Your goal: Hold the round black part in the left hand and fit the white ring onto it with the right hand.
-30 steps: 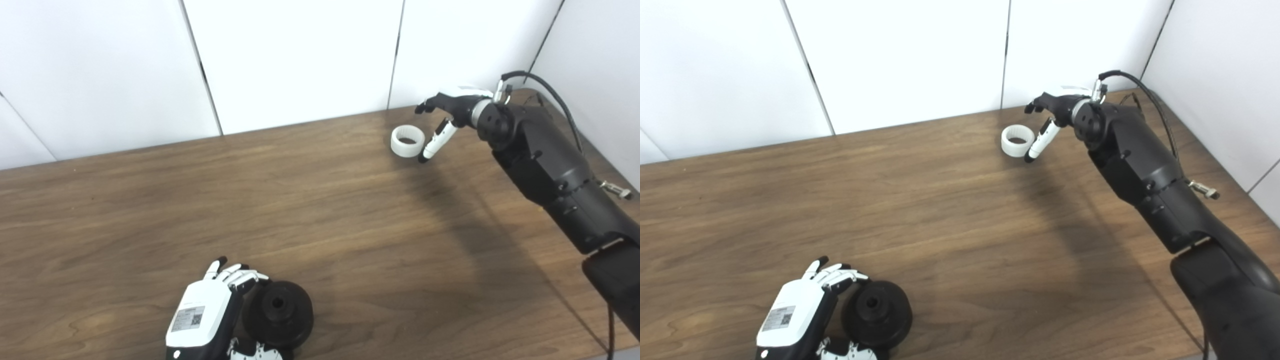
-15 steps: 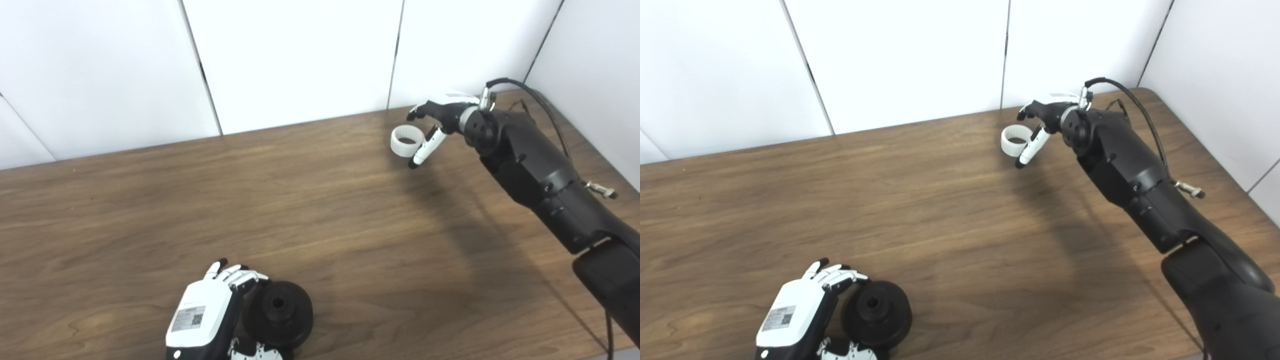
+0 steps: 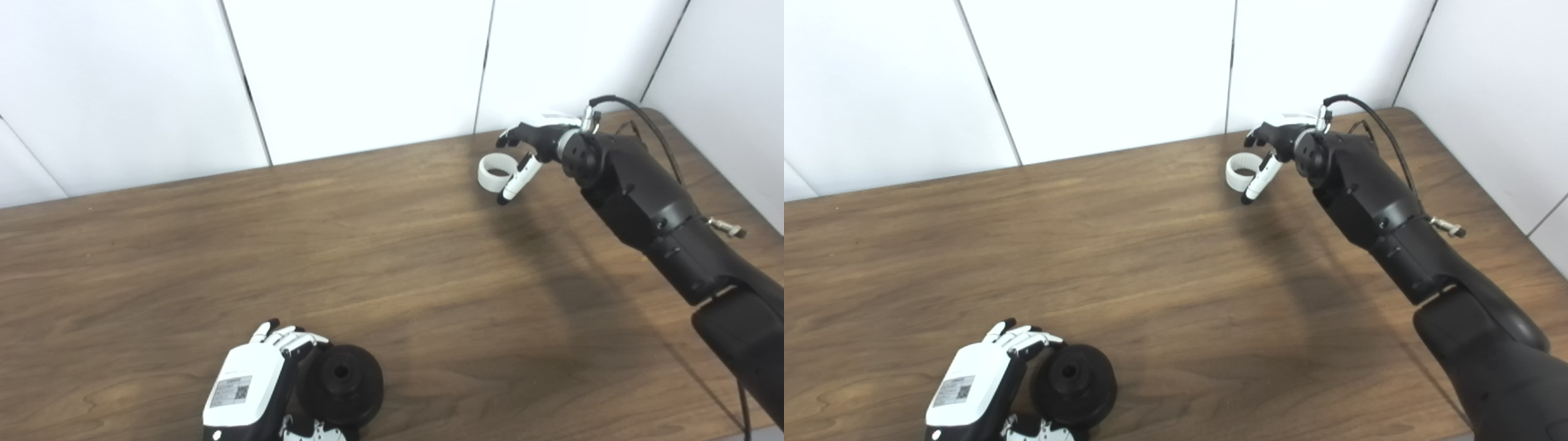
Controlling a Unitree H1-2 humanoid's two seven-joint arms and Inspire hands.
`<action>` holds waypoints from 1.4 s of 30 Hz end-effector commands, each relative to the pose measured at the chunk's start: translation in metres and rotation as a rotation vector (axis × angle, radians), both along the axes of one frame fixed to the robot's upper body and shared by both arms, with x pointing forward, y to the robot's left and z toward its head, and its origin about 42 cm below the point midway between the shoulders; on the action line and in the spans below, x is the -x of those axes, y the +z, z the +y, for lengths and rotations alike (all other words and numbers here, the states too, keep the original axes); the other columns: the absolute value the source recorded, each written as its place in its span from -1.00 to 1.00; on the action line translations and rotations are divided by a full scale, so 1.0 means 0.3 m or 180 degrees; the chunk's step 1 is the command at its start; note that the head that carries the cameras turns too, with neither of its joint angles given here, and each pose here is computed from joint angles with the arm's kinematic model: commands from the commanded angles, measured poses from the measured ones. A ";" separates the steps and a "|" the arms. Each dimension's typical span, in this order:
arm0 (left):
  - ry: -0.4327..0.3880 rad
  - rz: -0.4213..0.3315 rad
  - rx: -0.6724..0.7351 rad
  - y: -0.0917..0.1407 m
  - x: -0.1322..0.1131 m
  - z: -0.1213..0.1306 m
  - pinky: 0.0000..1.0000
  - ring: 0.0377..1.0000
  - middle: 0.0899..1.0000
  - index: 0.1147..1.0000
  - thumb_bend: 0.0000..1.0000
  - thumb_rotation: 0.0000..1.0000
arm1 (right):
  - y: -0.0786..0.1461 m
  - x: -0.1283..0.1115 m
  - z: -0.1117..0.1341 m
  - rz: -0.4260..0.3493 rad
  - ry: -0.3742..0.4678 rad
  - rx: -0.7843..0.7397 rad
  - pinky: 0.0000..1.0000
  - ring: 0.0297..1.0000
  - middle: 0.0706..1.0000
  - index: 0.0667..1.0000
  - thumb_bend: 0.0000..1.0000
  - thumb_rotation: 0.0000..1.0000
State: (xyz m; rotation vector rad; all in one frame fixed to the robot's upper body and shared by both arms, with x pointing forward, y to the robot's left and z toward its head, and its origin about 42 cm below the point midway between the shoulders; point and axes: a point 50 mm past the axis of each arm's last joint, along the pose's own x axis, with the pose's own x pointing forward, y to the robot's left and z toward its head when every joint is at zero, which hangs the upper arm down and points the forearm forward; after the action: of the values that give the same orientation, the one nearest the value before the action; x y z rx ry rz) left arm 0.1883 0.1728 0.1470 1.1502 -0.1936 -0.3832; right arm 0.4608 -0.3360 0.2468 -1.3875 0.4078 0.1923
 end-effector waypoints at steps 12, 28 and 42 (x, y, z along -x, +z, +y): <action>-0.0061 0.0104 -0.0107 0.004 0.019 -0.021 0.88 0.66 0.45 -0.17 0.05 -0.90 | 0.121 -0.053 0.034 -0.0341 0.0157 0.0071 1.00 0.81 0.71 0.69 0.75 -0.37; -0.0059 0.0085 -0.0073 0.011 0.020 -0.026 0.84 0.63 0.43 -0.17 0.05 -0.90 | 0.085 -0.067 0.044 -0.0285 0.0162 0.0021 1.00 0.84 0.73 0.63 0.72 -0.41; -0.0058 0.0098 -0.0076 0.023 0.021 -0.031 0.83 0.63 0.43 -0.17 0.05 -0.90 | 0.077 -0.068 0.051 -0.0203 0.0181 0.0066 1.00 0.89 0.77 0.66 0.66 -0.43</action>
State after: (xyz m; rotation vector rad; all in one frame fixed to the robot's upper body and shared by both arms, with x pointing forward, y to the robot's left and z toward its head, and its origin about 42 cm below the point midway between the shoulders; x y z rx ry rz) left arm 0.1862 0.1670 0.1532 1.1577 -0.1615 -0.3958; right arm 0.4680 -0.3219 0.2311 -1.3915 0.4069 0.2514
